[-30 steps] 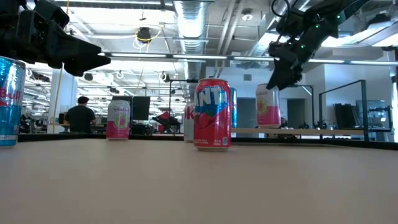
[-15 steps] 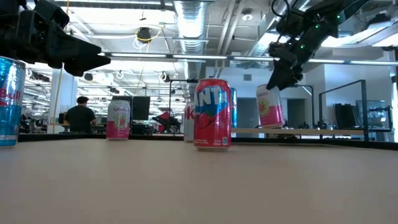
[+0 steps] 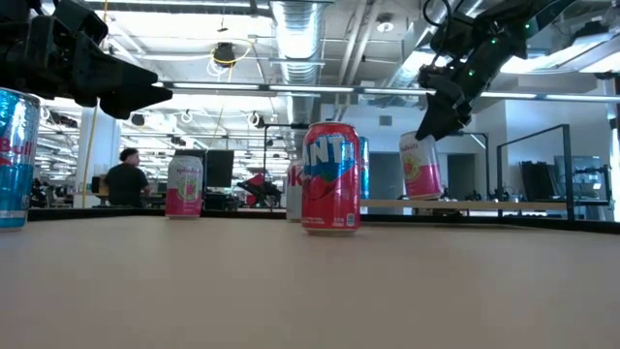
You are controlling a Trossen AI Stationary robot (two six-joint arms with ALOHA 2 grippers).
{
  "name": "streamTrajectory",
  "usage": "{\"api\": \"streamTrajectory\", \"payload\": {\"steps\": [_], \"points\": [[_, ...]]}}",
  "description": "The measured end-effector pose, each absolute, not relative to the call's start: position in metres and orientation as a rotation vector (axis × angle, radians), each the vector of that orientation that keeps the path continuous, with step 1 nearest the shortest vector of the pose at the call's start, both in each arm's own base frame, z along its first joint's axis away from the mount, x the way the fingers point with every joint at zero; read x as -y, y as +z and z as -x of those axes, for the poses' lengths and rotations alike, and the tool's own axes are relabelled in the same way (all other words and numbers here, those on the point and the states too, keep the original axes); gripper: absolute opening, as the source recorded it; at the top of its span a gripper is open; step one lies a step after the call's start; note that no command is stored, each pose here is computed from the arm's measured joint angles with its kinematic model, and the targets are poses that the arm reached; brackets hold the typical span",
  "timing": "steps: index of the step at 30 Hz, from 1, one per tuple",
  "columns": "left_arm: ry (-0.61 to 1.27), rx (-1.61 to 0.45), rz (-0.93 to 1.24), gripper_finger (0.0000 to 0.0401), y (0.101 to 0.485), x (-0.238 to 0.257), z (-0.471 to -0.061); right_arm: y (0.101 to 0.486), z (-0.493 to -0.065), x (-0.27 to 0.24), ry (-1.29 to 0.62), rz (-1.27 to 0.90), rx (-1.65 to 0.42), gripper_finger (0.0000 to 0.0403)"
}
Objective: Place canned beverage on shelf
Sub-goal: Put the bottom pink-white soda can on the shelf
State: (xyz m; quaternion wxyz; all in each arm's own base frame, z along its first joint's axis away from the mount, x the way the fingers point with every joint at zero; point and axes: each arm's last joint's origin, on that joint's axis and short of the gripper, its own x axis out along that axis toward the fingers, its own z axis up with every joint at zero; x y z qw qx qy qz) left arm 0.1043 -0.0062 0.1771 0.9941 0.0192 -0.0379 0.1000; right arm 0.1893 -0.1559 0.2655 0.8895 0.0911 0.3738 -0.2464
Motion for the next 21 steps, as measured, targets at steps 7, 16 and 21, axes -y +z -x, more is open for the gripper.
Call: {"api": "streamTrajectory", "payload": {"steps": [7, 16, 21], "points": [[0.201, 0.076, -0.039, 0.0284, 0.1771, 0.0062, -0.1043, 0.2655, -0.1893, 0.1558, -0.519, -0.205, -0.772, 0.0327], [0.2, 0.076, -0.039, 0.0284, 0.1771, 0.0062, -0.1043, 0.2655, -0.1893, 0.1558, -0.539, -0.253, -0.76, 0.0327], [0.2, 0.076, -0.039, 0.0284, 0.1771, 0.0062, -0.1043, 0.2657, -0.189, 0.1564, -0.561, -0.243, -0.763, 0.0338]]}}
